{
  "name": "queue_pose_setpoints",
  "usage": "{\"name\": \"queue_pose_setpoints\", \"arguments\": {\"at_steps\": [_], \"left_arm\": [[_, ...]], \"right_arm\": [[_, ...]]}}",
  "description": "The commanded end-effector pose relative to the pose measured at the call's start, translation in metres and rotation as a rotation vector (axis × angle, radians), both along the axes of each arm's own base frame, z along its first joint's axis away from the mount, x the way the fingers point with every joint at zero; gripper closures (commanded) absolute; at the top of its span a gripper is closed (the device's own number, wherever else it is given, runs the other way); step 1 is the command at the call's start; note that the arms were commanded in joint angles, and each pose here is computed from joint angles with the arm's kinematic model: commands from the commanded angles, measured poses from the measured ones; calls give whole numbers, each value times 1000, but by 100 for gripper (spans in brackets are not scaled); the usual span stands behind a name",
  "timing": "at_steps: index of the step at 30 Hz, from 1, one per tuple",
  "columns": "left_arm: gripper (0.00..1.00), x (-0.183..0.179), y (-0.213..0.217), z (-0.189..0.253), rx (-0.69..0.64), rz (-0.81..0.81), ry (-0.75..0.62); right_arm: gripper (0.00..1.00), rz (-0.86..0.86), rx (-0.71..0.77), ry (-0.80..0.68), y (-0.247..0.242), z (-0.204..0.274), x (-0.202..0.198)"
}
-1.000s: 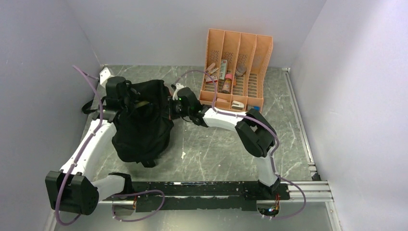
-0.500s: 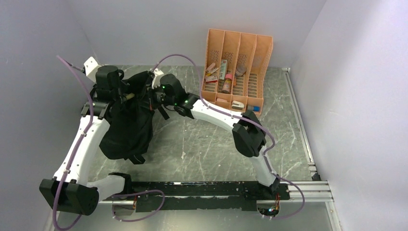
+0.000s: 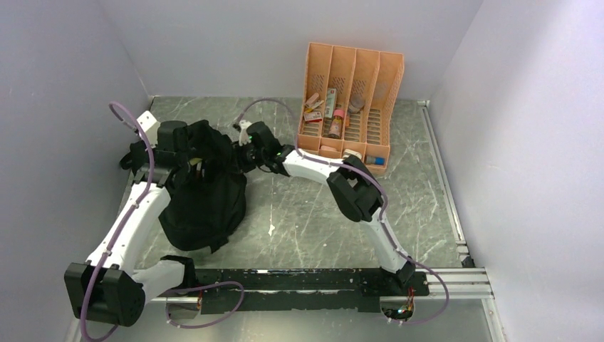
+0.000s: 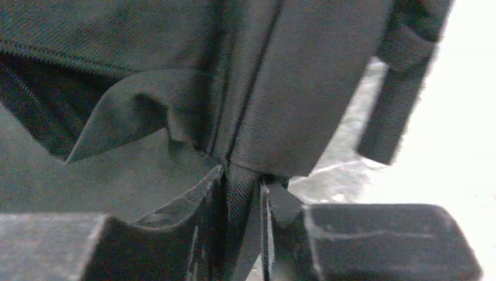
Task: Pack the student bag
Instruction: Place the student bag at the center of the board, then pick up the stationery from the center of the board.
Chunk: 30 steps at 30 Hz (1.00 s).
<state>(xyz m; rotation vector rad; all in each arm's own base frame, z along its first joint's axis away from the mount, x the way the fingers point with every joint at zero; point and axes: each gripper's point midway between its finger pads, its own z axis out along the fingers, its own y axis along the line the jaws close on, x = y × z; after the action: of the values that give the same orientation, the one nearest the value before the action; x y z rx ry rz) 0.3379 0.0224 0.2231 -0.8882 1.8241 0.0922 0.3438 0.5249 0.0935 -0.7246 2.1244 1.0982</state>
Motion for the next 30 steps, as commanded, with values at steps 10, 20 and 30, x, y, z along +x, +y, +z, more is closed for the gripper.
{"name": "queue_pose_setpoints", "arguments": {"at_steps": [10, 20, 30], "left_arm": [[95, 28, -4, -7, -61, 5, -127], [95, 36, -16, -18, -43, -102, -130], [95, 41, -32, -19, -92, -176, -133]], "right_arm": [[41, -57, -106, -254, -90, 33, 64], [41, -223, -319, -435, -105, -2, 134], [41, -226, -333, -500, -81, -35, 172]]}}
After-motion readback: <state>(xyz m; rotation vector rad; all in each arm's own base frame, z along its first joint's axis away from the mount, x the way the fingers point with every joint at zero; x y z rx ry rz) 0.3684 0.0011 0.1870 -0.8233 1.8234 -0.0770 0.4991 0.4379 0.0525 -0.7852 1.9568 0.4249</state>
